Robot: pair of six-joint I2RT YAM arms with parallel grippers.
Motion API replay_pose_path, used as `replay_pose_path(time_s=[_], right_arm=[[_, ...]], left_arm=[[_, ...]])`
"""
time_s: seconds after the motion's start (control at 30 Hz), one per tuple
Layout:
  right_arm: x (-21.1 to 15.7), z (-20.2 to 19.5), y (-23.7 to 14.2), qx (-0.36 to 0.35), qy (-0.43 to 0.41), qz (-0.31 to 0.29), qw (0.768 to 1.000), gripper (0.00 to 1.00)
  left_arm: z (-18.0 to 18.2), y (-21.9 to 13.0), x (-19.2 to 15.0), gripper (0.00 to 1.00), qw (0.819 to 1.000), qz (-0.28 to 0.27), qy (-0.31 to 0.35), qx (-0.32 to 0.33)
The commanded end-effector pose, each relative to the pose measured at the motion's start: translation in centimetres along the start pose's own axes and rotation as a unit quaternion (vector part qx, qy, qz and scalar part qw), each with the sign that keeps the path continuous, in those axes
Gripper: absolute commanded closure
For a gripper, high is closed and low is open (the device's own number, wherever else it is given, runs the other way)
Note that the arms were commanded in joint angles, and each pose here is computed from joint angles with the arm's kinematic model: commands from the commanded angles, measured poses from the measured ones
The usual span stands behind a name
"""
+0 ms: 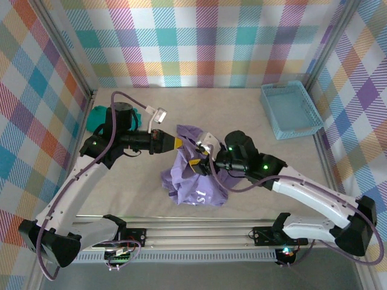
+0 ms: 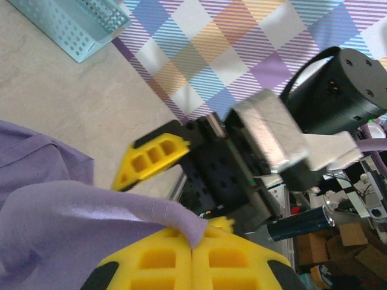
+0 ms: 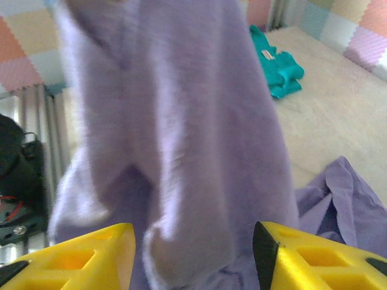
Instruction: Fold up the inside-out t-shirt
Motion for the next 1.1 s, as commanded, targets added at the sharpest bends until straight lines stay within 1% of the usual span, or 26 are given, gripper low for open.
replay_pose_path(time_s=[0.0,0.03,0.07,0.1,0.13,0.17,0.2,0.23,0.3,0.33,0.37,0.43,0.5,0.53,0.57,0.63,0.73,0.8,0.9,1.0,1.07], right_arm=[[0.9,-0.4,0.8,-0.017,-0.003,0.001,1.000,0.63],[0.8,-0.4,0.8,-0.007,0.002,0.005,1.000,0.77],[0.8,-0.3,0.6,0.010,0.009,0.005,1.000,0.87],[0.9,-0.2,0.2,0.035,0.022,0.001,0.999,0.95],[1.0,0.0,-0.4,0.067,0.040,-0.009,0.997,1.00],[1.1,0.1,-0.8,0.092,0.054,-0.020,0.994,1.00],[1.3,0.3,-1.1,0.122,0.072,-0.034,0.989,1.00],[1.5,0.4,-1.1,0.149,0.089,-0.047,0.984,1.00],[1.9,0.6,-0.5,0.185,0.126,-0.066,0.972,1.00],[2.1,0.5,0.0,0.200,0.147,-0.074,0.966,1.00],[2.2,0.4,0.6,0.206,0.171,-0.081,0.960,1.00],[2.4,-0.2,1.8,0.207,0.216,-0.104,0.949,1.00],[2.2,-0.9,2.7,0.187,0.252,-0.117,0.942,1.00],[2.1,-1.2,3.1,0.176,0.264,-0.122,0.941,1.00],[2.0,-1.4,3.4,0.165,0.271,-0.123,0.941,1.00],[1.8,-1.6,3.9,0.144,0.277,-0.125,0.942,1.00],[1.7,-1.9,4.3,0.129,0.282,-0.124,0.943,1.00],[1.7,-2.0,4.4,0.125,0.284,-0.126,0.942,1.00],[1.8,-2.1,4.4,0.121,0.285,-0.127,0.942,1.00],[1.7,-2.1,4.5,0.121,0.284,-0.125,0.943,1.00],[1.7,-2.0,4.5,0.121,0.284,-0.121,0.944,1.00]], left_arm=[[-1.3,-0.8,0.6,1.00,1.000,-0.006,0.028,-0.005],[-1.1,-0.8,0.5,1.00,1.000,-0.004,0.029,0.006],[-1.0,-1.0,0.6,1.00,0.999,-0.005,0.032,0.024],[-0.5,-1.1,0.5,1.00,0.998,-0.005,0.031,0.059],[0.5,-1.4,0.5,1.00,0.993,-0.009,0.025,0.116],[1.4,-1.7,0.6,1.00,0.984,-0.015,0.018,0.175],[2.8,-2.3,0.6,1.00,0.968,-0.022,0.005,0.249],[3.9,-2.7,0.5,1.00,0.951,-0.027,-0.006,0.307],[5.4,-3.0,0.3,1.00,0.933,-0.021,-0.019,0.359],[5.9,-2.9,0.2,0.98,0.928,-0.014,-0.029,0.372],[6.3,-2.9,0.1,0.94,0.923,-0.009,-0.039,0.383],[7.0,-3.0,-0.4,0.84,0.911,0.005,-0.058,0.408],[7.3,-3.4,-1.0,0.74,0.899,0.013,-0.069,0.431],[7.2,-3.7,-1.4,0.68,0.895,0.012,-0.074,0.440],[7.0,-4.0,-1.7,0.65,0.893,0.009,-0.078,0.442],[6.3,-4.4,-2.5,0.56,0.897,-0.005,-0.090,0.433],[5.3,-4.1,-3.8,0.47,0.909,-0.008,-0.112,0.401],[5.2,-3.5,-4.8,0.44,0.913,0.001,-0.124,0.388],[5.2,-2.0,-5.7,0.43,0.918,0.017,-0.129,0.375],[5.4,-0.4,-5.4,0.43,0.926,0.023,-0.110,0.361],[5.8,0.5,-4.9,0.43,0.924,0.028,-0.092,0.371]])
Point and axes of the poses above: each hand's point on the last joint's axis, 136 mm out from that joint toward the fingers, its own y axis out along the fingers, its own z axis along the line the jaws close on, x = y × z, the point moved 8 cm from there along -y, back along the fingers, and after that the axes turned 7 degrees about y, right-handed, at the moved point
